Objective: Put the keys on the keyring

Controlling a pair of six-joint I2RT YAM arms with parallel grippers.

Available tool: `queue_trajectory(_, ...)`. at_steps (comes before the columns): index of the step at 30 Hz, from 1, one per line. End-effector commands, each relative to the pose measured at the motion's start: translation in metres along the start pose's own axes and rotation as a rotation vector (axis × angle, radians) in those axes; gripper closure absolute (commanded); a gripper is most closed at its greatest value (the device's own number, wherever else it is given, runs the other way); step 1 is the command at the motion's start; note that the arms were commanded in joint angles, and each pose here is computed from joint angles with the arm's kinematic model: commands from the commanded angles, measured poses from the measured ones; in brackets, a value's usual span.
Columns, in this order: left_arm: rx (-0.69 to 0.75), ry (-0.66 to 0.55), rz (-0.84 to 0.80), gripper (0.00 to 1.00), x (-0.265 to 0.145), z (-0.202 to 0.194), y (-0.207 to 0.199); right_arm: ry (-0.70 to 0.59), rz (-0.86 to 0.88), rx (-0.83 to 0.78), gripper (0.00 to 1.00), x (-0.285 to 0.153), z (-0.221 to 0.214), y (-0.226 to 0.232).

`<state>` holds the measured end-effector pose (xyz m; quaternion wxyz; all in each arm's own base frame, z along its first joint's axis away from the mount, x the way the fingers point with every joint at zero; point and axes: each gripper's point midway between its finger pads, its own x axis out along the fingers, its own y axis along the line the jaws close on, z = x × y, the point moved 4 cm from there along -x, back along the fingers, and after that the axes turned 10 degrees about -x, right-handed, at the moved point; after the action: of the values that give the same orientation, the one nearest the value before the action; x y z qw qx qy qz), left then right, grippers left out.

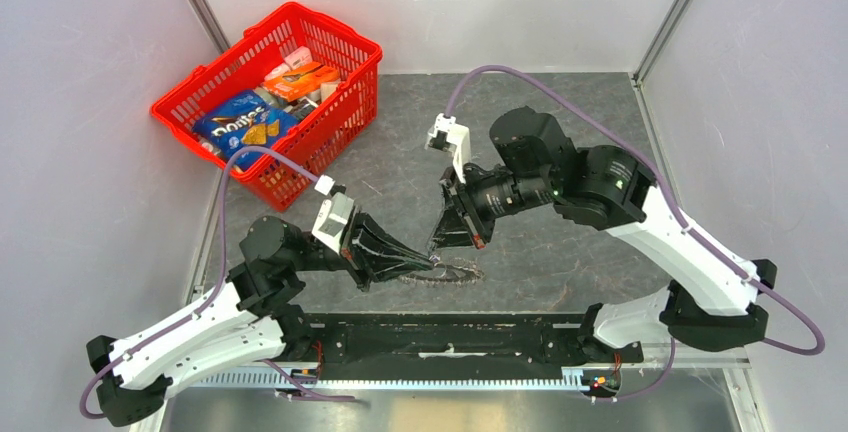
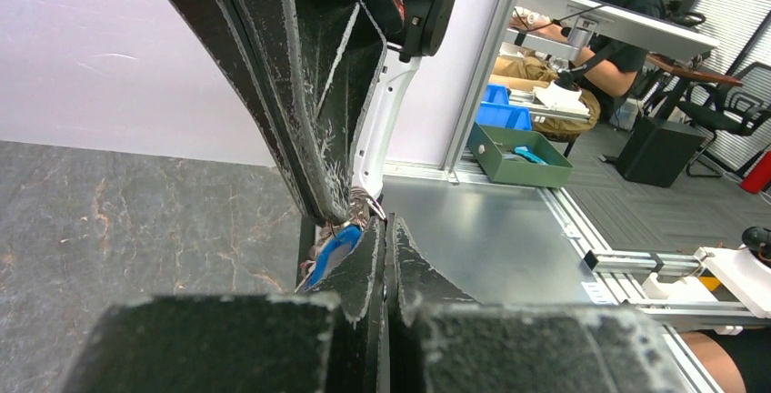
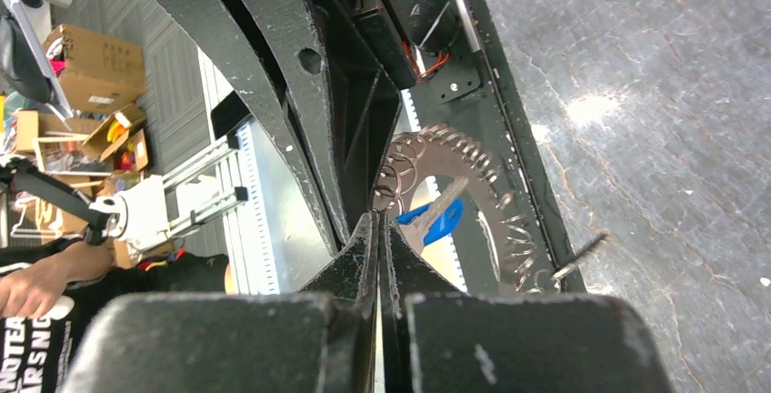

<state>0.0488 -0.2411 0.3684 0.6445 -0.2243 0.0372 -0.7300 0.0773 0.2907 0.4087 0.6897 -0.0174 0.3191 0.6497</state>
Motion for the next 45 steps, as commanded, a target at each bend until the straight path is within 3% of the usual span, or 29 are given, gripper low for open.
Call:
queue_trajectory(1, 0.099, -0.077, -0.047, 0.98, 0.001, 0.027, -0.016, -0.087, -0.054, -0.056, 1.0, -0.016, 0.005, 0.001)
queue_trajectory(22, 0.1, -0.072, -0.136, 0.98, 0.006, 0.027, -0.024, -0.16, -0.077, -0.105, 1.0, -0.034, -0.005, 0.004)
queue_trajectory(45, 0.106, -0.071, -0.153, 0.98, 0.005, 0.027, -0.027, -0.155, 0.063, -0.064, 1.0, -0.021, -0.001, 0.018)
